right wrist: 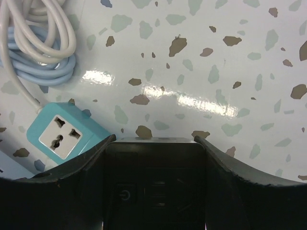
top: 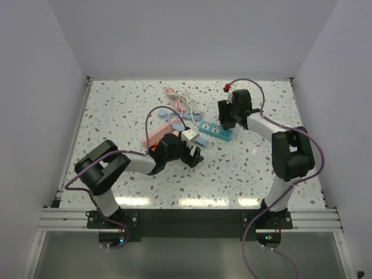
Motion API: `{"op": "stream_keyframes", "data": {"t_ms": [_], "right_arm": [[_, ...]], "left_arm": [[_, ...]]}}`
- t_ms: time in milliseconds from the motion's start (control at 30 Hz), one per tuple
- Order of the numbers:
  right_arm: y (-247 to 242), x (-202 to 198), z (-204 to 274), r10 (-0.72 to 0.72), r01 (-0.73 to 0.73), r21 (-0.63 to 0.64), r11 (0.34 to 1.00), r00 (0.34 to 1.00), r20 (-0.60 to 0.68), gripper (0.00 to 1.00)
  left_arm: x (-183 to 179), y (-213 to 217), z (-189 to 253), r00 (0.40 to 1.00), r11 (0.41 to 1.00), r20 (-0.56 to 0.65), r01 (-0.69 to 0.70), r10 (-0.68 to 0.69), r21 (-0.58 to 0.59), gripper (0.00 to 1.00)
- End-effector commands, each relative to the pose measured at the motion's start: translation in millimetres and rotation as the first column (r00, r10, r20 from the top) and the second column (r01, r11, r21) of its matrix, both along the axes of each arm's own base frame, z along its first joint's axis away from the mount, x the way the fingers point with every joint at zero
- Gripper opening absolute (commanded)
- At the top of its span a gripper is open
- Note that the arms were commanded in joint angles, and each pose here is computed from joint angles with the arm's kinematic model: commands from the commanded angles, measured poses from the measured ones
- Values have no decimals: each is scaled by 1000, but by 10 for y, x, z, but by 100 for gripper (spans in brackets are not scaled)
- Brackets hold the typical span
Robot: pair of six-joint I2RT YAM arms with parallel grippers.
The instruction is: Insert the plug
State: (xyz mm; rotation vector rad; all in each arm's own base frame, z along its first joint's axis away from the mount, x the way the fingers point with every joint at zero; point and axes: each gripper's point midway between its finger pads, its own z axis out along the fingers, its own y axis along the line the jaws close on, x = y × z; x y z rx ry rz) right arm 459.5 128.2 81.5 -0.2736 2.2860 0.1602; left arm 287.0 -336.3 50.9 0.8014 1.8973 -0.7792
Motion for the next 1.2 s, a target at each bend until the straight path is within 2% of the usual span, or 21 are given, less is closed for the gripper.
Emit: {"op": "stream_keyframes", "data": {"t_ms": [0,233,567,833,1000,1167], "right_arm": [[-25,172,64,-37,37,-2,999,999,34,0],[81,58,-15,1,-1,29,1000,1000,-25,0],[275,-606,-88,45,-31,109,994,991,-127,0],[640,-1057,-120,152,-130,145,981,976,-155,0],[594,-989,133,93,-87,117,989,994,-51,0],[739,-916,612,131,-160,202,966,980,150,0]], "left_arm": [[155,-57,155,999,999,39,-21,23,-39,84],[251,-3,186,998,998,44,-43,46,-49,84],[419,149,227,992,991,47,-117,120,-66,85],[448,346,232,978,979,55,-199,202,-53,86],[360,496,304,971,974,76,-224,227,-45,86],[219,627,516,968,974,109,-219,224,-54,87]]}}
